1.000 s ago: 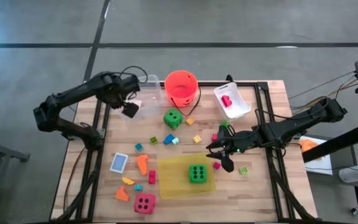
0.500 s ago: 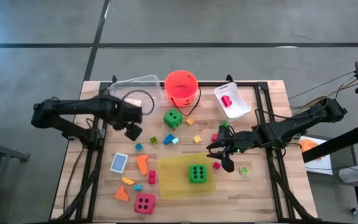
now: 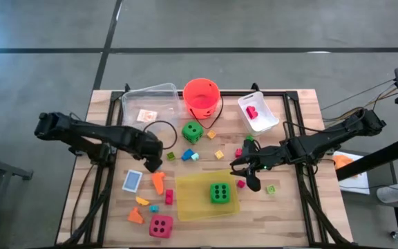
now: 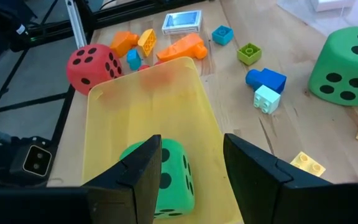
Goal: Pick & Place Toys
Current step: Put the light blue game piece into the white bin
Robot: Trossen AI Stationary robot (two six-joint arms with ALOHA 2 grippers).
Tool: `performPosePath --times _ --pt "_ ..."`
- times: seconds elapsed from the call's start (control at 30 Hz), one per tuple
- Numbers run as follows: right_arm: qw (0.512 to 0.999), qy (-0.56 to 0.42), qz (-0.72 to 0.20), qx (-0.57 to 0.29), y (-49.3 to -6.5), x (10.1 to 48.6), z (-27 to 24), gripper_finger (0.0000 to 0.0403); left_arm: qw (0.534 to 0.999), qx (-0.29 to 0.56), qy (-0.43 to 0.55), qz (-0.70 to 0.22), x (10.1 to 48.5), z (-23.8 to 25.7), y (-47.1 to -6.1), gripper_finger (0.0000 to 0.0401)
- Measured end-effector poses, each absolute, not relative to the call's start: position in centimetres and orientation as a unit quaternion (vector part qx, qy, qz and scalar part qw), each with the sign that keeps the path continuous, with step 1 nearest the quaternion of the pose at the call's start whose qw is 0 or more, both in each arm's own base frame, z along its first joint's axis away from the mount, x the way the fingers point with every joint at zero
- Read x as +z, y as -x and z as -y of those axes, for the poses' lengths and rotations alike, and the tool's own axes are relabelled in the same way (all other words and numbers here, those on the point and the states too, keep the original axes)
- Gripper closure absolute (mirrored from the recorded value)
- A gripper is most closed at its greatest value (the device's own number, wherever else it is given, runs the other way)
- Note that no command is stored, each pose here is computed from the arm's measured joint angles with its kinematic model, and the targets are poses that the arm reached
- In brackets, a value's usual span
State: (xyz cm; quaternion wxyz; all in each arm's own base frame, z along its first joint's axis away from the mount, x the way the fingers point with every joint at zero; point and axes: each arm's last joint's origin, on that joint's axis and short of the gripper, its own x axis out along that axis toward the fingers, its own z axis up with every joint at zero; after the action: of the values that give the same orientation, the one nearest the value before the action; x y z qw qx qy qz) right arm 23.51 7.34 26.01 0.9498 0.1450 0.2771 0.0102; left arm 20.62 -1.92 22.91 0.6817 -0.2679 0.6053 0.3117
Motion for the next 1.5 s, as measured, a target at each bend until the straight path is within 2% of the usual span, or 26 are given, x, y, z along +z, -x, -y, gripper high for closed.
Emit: performPosePath --times 0.23,0.53,1.23,1.37,1.5 --pt "0.950 -0.145 -0.277 0.010 -23.5 26.0 -7.3 0.0236 0.689 0.301 0.256 -0.608 19.4 1.8 -20.0 0.0115" --pt "0.950 -0.145 -0.277 0.010 -23.5 26.0 -7.3 0.0236 0.710 0.288 0.269 -0.583 17.7 1.9 -20.3 0.0115" --pt "0.950 -0.145 -0.277 0.010 -23.5 26.0 -7.3 0.0236 0.676 0.267 0.224 -0.649 13.7 2.1 -21.9 0.0117" --pt "0.950 -0.145 -0.277 0.010 -23.5 26.0 -7.3 0.0236 0.679 0.259 0.222 -0.651 13.5 2.2 -22.1 0.0144" --pt "0.950 -0.145 -0.277 0.010 -23.5 26.0 -7.3 0.0236 0.686 0.253 0.227 -0.644 13.6 2.2 -22.2 0.0204"
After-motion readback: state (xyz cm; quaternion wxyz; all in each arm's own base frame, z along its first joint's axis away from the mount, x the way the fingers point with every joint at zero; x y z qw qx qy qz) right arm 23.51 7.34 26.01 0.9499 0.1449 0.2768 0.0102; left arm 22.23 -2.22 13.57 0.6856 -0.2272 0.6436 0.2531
